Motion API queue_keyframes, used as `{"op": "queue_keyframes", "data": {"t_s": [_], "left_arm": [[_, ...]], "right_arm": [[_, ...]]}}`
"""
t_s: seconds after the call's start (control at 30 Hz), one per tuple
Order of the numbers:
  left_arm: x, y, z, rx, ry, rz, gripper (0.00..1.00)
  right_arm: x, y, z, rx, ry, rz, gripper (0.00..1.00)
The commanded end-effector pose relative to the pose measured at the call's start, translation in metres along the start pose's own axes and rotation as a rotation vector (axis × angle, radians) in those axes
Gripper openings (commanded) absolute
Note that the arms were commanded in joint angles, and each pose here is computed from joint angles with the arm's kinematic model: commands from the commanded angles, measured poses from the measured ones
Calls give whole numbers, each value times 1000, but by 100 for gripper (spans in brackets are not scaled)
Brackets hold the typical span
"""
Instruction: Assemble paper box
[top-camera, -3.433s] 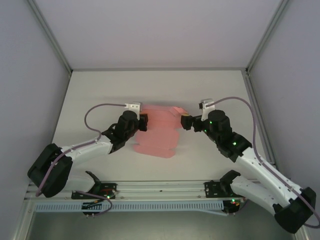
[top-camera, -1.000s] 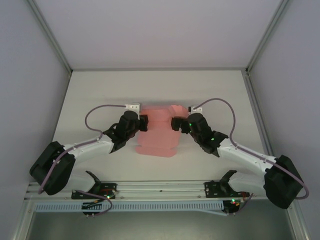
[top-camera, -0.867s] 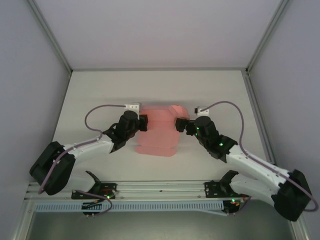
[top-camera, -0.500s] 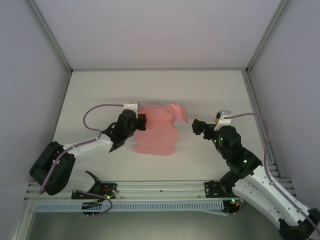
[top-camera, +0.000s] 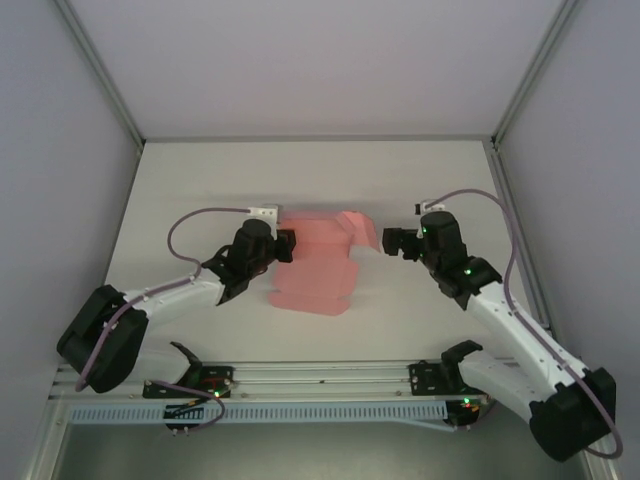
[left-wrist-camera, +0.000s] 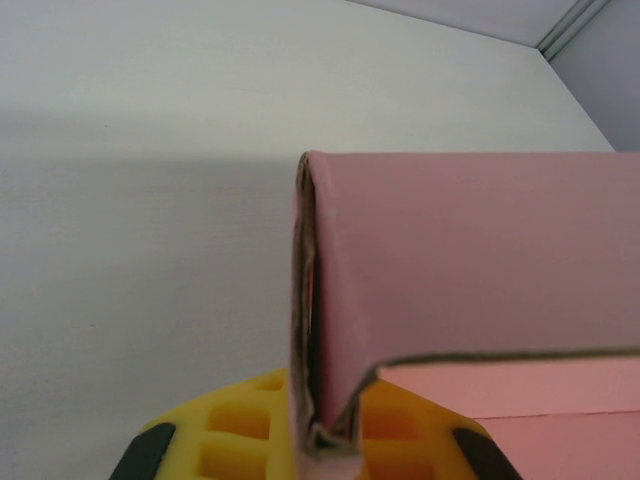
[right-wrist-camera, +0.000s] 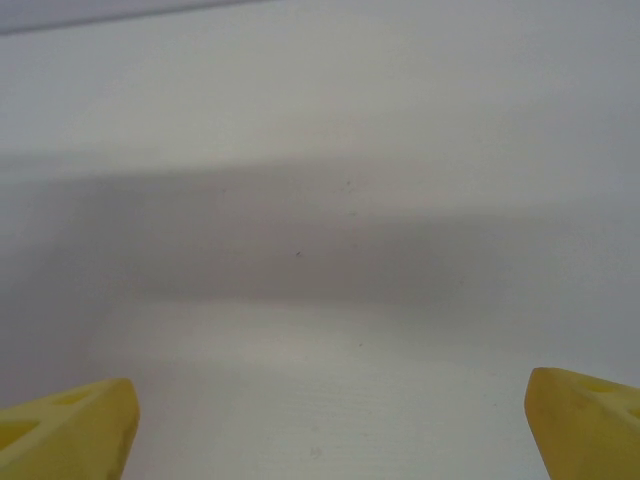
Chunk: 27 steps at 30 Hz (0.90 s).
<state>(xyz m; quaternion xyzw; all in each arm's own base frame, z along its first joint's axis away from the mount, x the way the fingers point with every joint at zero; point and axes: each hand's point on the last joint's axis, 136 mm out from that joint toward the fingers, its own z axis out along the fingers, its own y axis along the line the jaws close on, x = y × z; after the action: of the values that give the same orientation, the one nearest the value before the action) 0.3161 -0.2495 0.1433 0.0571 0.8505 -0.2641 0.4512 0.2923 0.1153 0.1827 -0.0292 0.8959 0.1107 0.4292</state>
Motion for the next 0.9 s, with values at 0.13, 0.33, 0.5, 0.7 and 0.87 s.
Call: {"op": "queue_keyframes", "data": {"t_s": [0.13,0.33,0.5,0.7,0.87], "left_arm": [[-11,-6,-5,30,-36,5,0],[-10,-6,-2,29,-31,5,0],[-9,-7,-1,33,-25,3,0],[-9,-8,-2,36,-23,5,0],[-7,-3,-1,11,-19,3,0]], "right_arm": [[1,70,0,-391,76,-115,94],[3,99,-4,-550,80,-113,92],[6,111,6,-565,103,-136,90],[2,126,16,-566,96,-180,83],[-1,128,15,-535,102,-197,82]]}}
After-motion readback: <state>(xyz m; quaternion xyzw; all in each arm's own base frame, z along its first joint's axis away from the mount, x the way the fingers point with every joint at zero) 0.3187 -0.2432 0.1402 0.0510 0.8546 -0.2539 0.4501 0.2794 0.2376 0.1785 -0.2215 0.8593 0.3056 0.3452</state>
